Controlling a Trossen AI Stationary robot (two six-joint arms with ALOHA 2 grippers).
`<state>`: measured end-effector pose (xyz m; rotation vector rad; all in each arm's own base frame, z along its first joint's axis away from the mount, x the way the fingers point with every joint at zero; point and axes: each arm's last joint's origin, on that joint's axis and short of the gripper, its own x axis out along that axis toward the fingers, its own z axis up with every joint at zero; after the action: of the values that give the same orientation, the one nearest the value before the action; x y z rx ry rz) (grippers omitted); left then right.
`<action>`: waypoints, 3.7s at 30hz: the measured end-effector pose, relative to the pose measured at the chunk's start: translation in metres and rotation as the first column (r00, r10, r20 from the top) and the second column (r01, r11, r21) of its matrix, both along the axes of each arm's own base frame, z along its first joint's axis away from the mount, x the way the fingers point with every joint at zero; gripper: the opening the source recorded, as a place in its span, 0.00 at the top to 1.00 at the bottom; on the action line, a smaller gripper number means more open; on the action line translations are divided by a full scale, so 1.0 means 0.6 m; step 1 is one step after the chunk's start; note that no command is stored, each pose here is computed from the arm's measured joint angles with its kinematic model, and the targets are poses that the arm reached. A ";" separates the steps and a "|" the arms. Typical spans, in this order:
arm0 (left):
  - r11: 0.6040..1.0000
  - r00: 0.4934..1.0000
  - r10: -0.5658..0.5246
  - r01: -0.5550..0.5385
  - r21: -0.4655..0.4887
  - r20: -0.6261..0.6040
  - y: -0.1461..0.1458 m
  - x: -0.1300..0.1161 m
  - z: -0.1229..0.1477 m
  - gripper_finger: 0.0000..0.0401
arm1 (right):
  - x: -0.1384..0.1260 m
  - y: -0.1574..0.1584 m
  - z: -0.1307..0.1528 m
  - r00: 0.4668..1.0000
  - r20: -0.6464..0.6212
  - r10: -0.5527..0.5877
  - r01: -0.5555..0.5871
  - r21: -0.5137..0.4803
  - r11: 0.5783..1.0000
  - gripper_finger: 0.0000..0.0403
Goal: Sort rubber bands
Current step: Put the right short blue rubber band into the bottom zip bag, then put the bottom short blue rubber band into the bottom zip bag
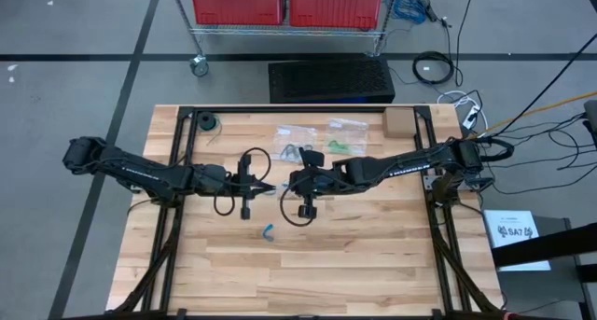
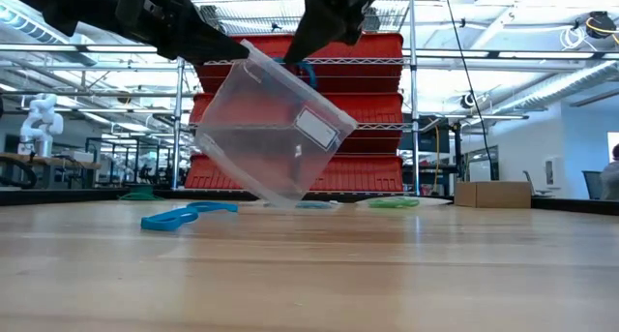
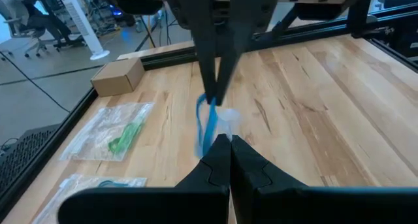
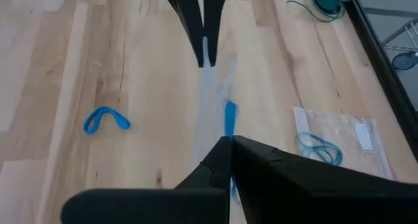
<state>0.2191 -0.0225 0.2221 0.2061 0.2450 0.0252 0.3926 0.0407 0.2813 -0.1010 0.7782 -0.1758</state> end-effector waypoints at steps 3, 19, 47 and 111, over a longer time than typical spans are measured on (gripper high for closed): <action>1.000 1.000 -0.002 0.002 0.000 0.000 0.000 0.000 0.000 1.00 | -0.001 0.000 0.000 1.000 -0.004 -0.002 0.002 -0.001 1.000 1.00; 1.000 1.000 -0.002 0.002 0.000 -0.003 0.000 0.000 0.000 1.00 | -0.011 0.022 0.020 0.999 0.046 0.012 -0.013 0.021 1.000 1.00; 1.000 1.000 -0.002 0.002 -0.001 -0.003 0.000 0.000 0.000 1.00 | -0.024 0.028 0.031 0.999 0.040 0.009 -0.010 0.042 0.999 1.00; 0.980 0.981 0.192 -0.193 0.041 0.029 0.010 -0.001 0.004 1.00 | -0.039 0.044 0.042 0.983 0.062 0.175 -0.185 0.231 0.955 0.49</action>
<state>0.2187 -0.0167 0.2245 0.2251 0.2385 0.2251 0.3694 0.0672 0.3066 0.0571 0.7391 0.0879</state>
